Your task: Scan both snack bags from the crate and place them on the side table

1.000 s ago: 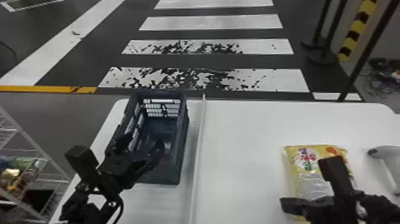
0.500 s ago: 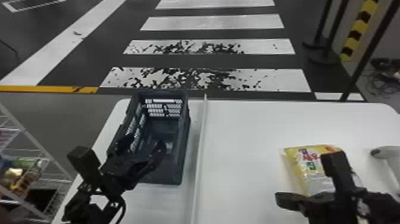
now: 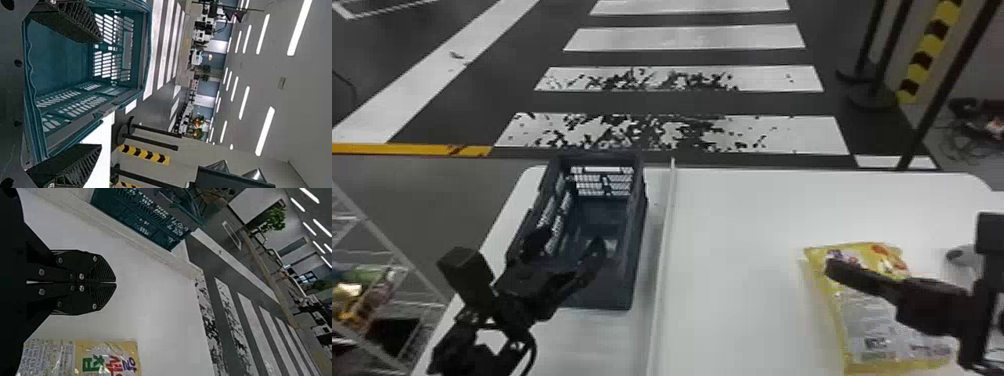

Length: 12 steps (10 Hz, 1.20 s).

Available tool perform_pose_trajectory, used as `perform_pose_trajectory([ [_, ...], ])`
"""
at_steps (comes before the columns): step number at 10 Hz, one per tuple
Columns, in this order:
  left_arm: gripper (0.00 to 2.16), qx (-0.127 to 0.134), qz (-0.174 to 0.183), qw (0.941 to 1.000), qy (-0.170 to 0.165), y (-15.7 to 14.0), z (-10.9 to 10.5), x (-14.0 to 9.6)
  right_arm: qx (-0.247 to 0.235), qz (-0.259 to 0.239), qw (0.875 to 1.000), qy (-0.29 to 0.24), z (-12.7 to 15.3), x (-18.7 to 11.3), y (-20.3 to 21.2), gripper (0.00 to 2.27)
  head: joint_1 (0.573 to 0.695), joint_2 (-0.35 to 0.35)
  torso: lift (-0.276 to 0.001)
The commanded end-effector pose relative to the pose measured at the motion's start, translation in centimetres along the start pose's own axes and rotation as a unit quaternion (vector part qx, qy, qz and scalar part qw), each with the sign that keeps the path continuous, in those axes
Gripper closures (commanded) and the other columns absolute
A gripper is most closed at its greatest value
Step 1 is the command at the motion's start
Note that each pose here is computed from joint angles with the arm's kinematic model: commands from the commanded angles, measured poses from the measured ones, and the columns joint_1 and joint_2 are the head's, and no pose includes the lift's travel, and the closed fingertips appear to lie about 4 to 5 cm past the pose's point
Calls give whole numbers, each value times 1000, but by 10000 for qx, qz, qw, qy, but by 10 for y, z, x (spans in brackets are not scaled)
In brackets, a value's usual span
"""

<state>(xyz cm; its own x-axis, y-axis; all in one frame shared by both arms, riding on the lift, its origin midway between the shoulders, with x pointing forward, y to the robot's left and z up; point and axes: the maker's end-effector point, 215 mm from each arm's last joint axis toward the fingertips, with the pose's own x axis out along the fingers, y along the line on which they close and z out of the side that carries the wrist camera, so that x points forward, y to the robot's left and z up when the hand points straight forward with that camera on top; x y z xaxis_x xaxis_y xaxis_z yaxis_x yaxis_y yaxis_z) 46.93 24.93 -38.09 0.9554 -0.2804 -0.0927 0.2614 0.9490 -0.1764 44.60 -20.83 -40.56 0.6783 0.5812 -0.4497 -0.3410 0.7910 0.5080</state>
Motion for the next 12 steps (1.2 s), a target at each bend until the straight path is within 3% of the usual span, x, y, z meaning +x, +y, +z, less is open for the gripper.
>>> perform_pose_trajectory([
  [1, 36, 11, 6, 10000, -18, 1, 2, 1, 106, -337, 9983, -457, 25, -23, -32, 2263, 695, 53, -95],
  [4, 36, -20, -2, 10000, 7, -1, -1, 1, 120, -1315, 9907, -327, 3, -43, -109, 2263, 695, -34, -95],
  [7, 36, -23, -3, 10000, 10, -2, -3, 1, 108, -1772, 9837, -296, -9, -58, -145, 2263, 695, -109, -95],
  [12, 36, -52, 24, 10000, 49, 2, -9, 2, 185, -2295, 9724, -385, -16, -93, -189, 2263, 695, -174, -95],
])
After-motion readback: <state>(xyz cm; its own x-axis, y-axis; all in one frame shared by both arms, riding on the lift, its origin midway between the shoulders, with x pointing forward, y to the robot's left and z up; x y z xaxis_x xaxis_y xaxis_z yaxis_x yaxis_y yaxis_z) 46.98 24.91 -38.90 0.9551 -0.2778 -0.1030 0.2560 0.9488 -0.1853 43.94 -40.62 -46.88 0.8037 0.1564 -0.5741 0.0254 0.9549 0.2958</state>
